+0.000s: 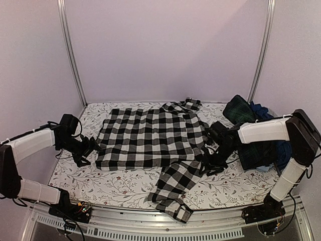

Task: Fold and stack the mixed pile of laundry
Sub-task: Adjust the flattened shirt at the center of the board, then pick up the flattened shirt from the center of the board.

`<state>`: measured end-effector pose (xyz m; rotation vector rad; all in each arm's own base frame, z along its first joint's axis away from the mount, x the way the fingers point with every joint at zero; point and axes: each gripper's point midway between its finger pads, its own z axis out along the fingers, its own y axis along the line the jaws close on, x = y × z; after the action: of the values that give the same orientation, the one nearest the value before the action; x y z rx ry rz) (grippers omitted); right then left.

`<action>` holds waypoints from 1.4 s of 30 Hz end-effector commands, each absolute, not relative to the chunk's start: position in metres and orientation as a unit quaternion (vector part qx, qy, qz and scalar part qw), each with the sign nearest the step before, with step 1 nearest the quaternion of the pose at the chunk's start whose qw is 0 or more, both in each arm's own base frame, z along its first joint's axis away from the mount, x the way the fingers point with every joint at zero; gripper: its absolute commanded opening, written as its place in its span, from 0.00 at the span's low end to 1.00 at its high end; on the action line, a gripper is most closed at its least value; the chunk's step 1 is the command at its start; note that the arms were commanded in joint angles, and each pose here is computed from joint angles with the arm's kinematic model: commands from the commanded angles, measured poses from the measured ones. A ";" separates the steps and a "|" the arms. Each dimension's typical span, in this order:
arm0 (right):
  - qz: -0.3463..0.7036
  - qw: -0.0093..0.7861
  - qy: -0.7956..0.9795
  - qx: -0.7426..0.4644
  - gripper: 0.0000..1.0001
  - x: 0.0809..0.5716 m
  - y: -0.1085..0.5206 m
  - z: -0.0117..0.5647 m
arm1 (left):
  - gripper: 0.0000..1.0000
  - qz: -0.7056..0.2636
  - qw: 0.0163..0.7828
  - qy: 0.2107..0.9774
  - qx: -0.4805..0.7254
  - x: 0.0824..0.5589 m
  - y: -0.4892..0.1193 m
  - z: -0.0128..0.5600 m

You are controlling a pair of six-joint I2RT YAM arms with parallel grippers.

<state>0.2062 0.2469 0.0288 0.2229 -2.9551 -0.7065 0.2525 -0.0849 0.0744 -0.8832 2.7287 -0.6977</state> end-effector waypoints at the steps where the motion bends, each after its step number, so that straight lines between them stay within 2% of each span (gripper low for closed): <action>1: -0.181 0.017 -0.981 0.074 0.42 0.213 0.249 0.019 | 0.90 -0.220 0.092 0.924 -0.298 0.252 -0.078 0.067; 7: -0.139 0.013 -0.987 0.082 0.42 0.214 0.250 0.003 | 0.90 -0.204 0.087 0.928 -0.298 0.247 -0.073 0.059; 10: -0.111 0.008 -0.991 0.080 0.37 0.217 0.246 -0.007 | 0.88 -0.199 0.080 0.931 -0.295 0.244 -0.072 0.053; 13: -0.083 0.029 -0.993 0.084 0.26 0.206 0.238 -0.019 | 0.87 -0.193 0.073 0.934 -0.290 0.241 -0.071 0.048; 17: -0.075 0.021 -0.994 0.077 0.01 0.203 0.231 -0.012 | 0.82 -0.206 0.066 0.935 -0.280 0.239 -0.078 0.043; 31: -0.114 -0.035 -0.989 0.087 0.00 0.220 0.244 0.034 | 0.56 -0.242 0.040 0.933 -0.261 0.227 -0.097 0.015; 37: -0.118 -0.040 -0.989 0.086 0.00 0.223 0.242 0.039 | 0.39 -0.243 0.036 0.937 -0.249 0.235 -0.100 0.007; 42: -0.122 -0.049 -0.988 0.080 0.00 0.224 0.238 0.048 | 0.07 -0.248 0.031 0.936 -0.249 0.227 -0.101 0.016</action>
<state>0.2206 0.2450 0.0332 0.2671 -3.1636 -0.3951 0.2341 -0.1004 0.0123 -0.7720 2.8704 -0.7686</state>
